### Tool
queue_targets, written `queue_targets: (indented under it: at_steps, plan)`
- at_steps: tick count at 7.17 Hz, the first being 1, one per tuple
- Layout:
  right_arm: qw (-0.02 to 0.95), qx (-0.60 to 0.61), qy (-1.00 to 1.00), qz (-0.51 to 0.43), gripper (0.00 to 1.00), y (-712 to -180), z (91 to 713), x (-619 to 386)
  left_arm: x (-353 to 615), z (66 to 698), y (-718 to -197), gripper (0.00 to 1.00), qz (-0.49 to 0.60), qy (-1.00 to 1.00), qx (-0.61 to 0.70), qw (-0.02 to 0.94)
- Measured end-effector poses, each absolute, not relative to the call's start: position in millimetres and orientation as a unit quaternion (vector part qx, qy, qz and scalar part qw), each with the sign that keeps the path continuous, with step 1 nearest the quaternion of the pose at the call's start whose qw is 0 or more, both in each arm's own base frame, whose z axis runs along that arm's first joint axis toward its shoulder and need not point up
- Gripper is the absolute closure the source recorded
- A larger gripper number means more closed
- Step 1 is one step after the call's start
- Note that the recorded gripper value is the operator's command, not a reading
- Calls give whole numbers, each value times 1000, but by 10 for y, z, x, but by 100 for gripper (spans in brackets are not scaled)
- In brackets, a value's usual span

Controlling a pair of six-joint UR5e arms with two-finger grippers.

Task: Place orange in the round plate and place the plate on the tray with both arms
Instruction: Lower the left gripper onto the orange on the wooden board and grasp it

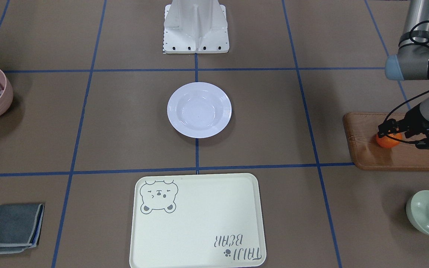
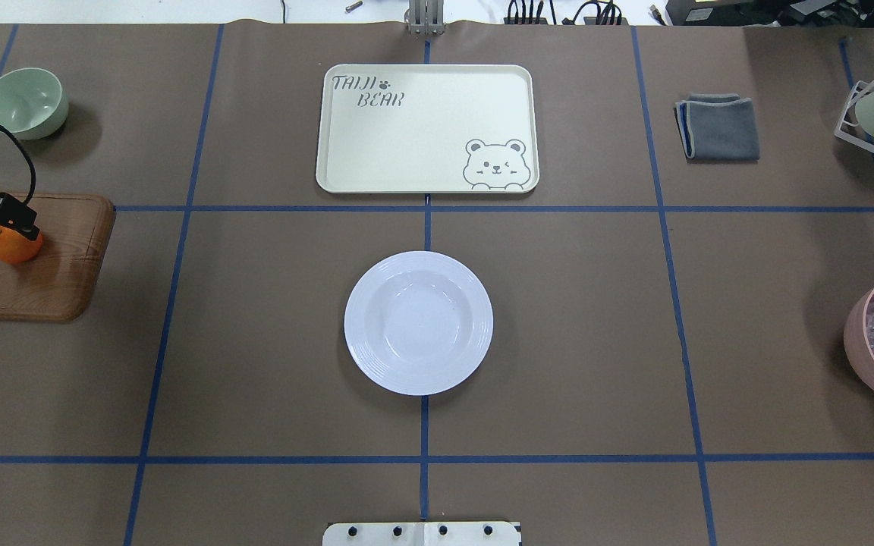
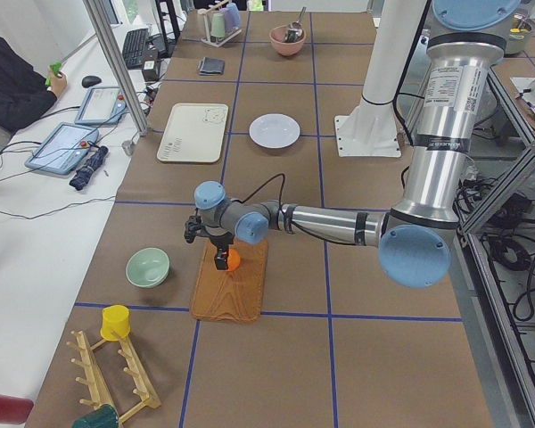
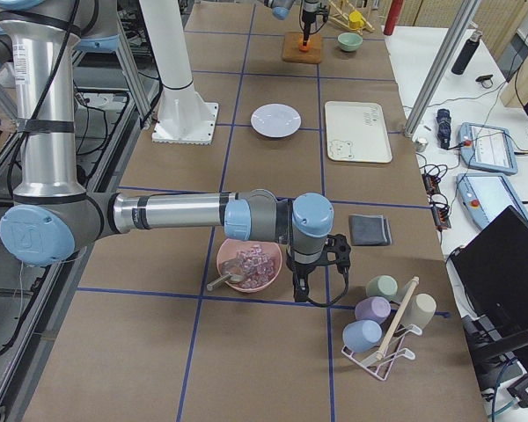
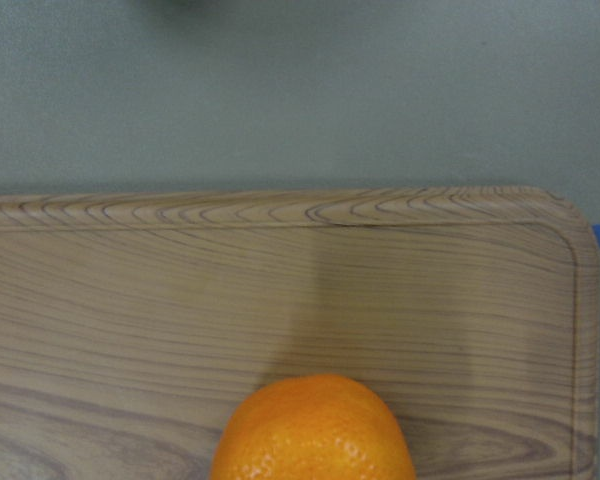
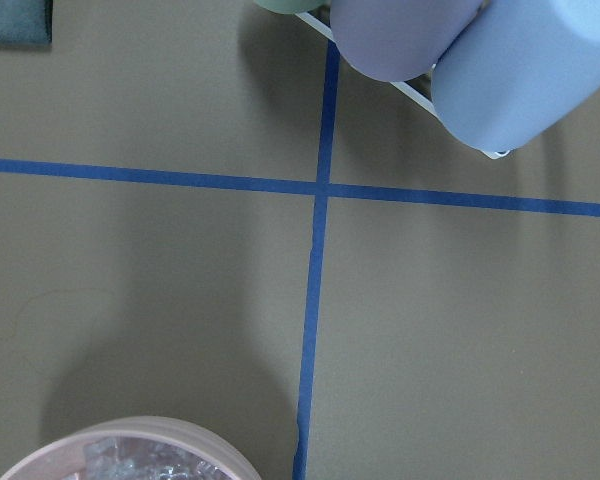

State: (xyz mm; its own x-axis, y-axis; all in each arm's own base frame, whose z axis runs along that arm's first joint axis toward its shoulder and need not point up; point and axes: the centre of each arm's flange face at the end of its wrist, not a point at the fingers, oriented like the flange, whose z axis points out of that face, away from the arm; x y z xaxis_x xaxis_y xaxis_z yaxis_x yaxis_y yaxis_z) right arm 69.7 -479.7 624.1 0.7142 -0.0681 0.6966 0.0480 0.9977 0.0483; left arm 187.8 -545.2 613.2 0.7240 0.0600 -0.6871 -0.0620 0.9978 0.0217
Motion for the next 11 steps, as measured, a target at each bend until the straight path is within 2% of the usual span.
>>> queue_targets:
  at_steps: [6,7,9,10,11]
  plan:
    - [926,9,-376,-41,0,-4813,6245,594,1974,6163,-5495,2,37,370,4,928]
    - [926,10,-376,-41,0,-4816,6240,593,1982,6166,-5492,16,38,369,3,928]
    - [925,10,-378,-41,0,-4818,6233,590,1989,6164,-5494,61,37,370,2,928]
    - [924,9,-379,-40,0,-4818,6232,588,1995,6140,-5497,77,38,373,2,927]
    - [924,8,-381,-36,0,-4818,6232,585,2005,6080,-5491,79,40,379,1,924]
